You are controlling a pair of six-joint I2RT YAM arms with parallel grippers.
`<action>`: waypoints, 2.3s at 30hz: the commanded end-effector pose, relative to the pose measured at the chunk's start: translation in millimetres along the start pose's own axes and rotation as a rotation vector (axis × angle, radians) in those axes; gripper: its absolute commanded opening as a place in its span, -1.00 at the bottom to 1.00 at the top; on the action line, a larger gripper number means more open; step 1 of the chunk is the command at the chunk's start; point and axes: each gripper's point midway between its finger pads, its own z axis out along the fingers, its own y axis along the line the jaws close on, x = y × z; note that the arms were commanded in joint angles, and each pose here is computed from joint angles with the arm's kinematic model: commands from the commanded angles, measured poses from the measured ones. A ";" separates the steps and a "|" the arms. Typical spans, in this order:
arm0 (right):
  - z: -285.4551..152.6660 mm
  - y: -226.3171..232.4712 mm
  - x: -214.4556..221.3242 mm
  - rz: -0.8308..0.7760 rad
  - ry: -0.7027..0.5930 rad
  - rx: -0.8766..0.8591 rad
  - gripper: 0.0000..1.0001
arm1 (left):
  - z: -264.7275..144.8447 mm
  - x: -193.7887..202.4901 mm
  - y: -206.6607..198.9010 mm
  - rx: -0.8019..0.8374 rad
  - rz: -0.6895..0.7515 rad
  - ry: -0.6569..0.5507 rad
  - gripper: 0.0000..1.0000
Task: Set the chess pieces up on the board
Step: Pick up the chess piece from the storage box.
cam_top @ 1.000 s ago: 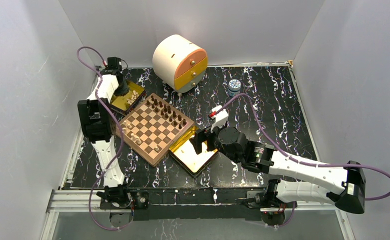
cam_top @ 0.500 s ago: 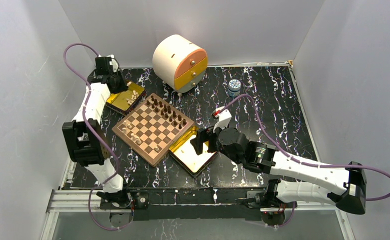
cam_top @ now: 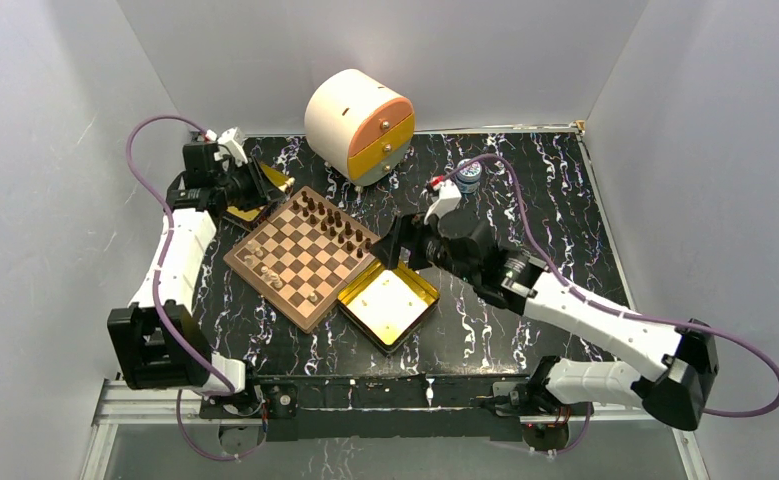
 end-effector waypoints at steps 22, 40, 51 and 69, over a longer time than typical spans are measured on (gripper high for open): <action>67.6 55.4 -72.4 0.251 0.201 -0.320 0.19 | -63.5 89.3 -116.6 0.429 0.153 0.089 -1.00; 90.0 64.9 -58.8 0.364 0.311 -0.382 -0.05 | -75.9 97.7 -130.4 0.491 0.170 0.100 -1.00; 97.0 58.9 -47.0 0.395 0.343 -0.366 -0.13 | -75.5 97.5 -132.2 0.498 0.173 0.103 -1.00; 90.6 53.2 -52.1 0.363 0.296 -0.334 -0.67 | -65.3 86.6 -109.5 0.319 0.126 0.057 -1.00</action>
